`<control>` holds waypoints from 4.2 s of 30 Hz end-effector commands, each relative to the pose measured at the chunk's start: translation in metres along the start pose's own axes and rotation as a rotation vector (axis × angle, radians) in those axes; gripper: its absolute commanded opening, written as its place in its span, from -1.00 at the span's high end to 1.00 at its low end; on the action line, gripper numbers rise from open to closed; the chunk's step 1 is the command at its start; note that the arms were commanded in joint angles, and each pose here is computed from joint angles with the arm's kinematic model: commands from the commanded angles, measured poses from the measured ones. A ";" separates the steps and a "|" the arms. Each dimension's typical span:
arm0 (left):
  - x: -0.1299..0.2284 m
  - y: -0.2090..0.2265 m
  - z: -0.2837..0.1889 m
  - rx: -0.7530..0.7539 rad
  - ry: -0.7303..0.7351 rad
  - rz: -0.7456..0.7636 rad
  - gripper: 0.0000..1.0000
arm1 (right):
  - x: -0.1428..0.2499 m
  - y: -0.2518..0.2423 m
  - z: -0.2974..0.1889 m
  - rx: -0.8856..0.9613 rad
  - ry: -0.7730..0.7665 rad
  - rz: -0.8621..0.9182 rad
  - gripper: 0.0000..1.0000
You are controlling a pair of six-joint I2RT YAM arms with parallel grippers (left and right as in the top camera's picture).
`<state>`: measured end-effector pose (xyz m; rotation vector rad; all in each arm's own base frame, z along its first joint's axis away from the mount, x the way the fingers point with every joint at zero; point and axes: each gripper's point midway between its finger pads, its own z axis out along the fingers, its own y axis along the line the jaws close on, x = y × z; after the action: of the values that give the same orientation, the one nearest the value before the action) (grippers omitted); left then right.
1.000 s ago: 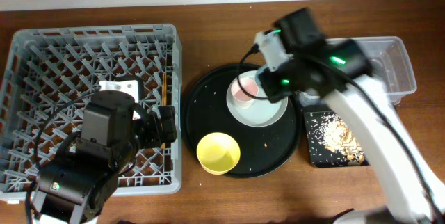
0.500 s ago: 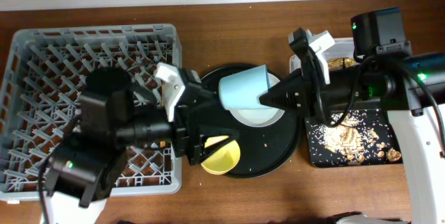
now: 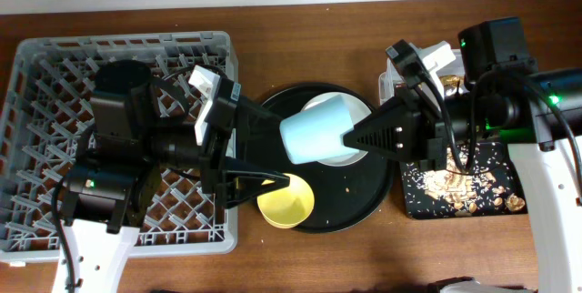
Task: Sort waste into correct bins and load items into the dishwasher rack
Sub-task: 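Grasp the blue cup with the right gripper and pass it to the left gripper, then place the blue cup upside down in the dish rack with the left gripper, then grasp the pink cup on the white plate with the right gripper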
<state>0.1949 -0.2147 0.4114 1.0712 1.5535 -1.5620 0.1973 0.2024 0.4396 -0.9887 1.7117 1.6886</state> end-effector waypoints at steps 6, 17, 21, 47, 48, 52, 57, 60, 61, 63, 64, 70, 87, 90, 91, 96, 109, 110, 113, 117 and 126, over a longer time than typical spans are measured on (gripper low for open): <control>-0.006 0.002 0.001 -0.030 -0.006 0.066 -0.92 | 0.005 0.021 0.019 -0.104 0.030 -0.068 0.92; -0.001 -0.012 0.017 0.035 0.022 0.081 -0.18 | 0.007 0.024 0.024 -0.124 0.044 -0.122 0.92; -0.002 -0.005 0.017 -0.006 0.019 0.082 0.00 | 0.007 0.022 0.024 -0.114 0.050 -0.124 0.92; -0.024 0.034 -0.039 -0.238 -0.092 0.027 0.09 | 0.026 -0.050 -0.039 0.319 0.082 0.087 0.81; -0.023 0.055 -0.055 -0.365 -0.117 -0.020 0.09 | 0.028 -0.062 -0.054 0.395 0.077 0.127 0.81; 0.021 0.156 -0.156 -1.130 -0.117 -0.277 0.28 | 0.057 -0.097 -0.089 0.660 0.204 0.220 0.67; 0.071 0.225 -0.191 -1.326 -0.002 -0.452 0.29 | 0.069 -0.109 -0.092 0.670 0.229 0.258 0.11; 0.103 0.277 -0.197 -1.334 0.052 -0.532 0.29 | 0.082 -0.119 -0.092 0.668 0.248 0.293 0.12; 0.110 0.290 -0.197 -1.332 0.060 -0.544 0.29 | 0.085 -0.121 -0.092 0.665 0.250 0.302 0.12; 0.121 0.313 -0.199 -1.331 0.067 -0.554 0.29 | 0.089 -0.127 -0.092 0.662 0.252 0.311 0.12; 0.124 0.323 -0.200 -1.332 0.063 -0.548 0.29 | 0.091 -0.130 -0.092 0.661 0.253 0.314 0.13; 0.131 0.352 -0.207 -1.380 0.058 -0.516 0.20 | 0.096 -0.133 -0.091 0.657 0.256 0.327 0.13; 0.055 0.188 -0.196 -1.390 -0.064 -0.430 -0.99 | 0.081 -0.181 -0.080 0.948 0.275 0.350 0.10; 0.084 0.144 -0.189 -1.387 0.008 -0.532 -0.99 | 0.073 -0.202 -0.034 1.124 0.386 0.157 -0.02; 0.096 0.135 -0.186 -1.382 0.043 -0.581 -0.99 | 0.074 -0.207 -0.020 1.147 0.419 0.112 -0.04; 0.132 0.123 -0.181 -1.363 0.153 -0.736 -0.99 | 0.115 -0.273 0.044 1.126 0.598 0.084 -0.07; 0.173 0.132 -0.179 -1.354 0.222 -0.828 -0.99 | 0.174 -0.345 0.049 1.191 0.757 0.161 0.28; 0.173 0.132 -0.179 -1.354 0.222 -0.827 -0.99 | 0.178 -0.348 0.049 1.191 0.769 0.169 0.32; 0.173 0.132 -0.179 -1.354 0.222 -0.827 -0.99 | 0.181 -0.351 0.049 1.191 0.777 0.174 0.72; 0.172 0.133 -0.179 -1.355 0.219 -0.824 -0.99 | 0.188 -0.347 0.044 1.197 0.813 0.194 0.60; 0.171 0.133 -0.179 -1.355 0.218 -0.822 -0.99 | 0.191 -0.347 0.041 1.206 0.827 0.197 0.48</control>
<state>0.2572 -0.0315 0.2118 -0.2139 2.6791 -0.4022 0.3591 0.2394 0.0844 -0.8947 2.7740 0.0308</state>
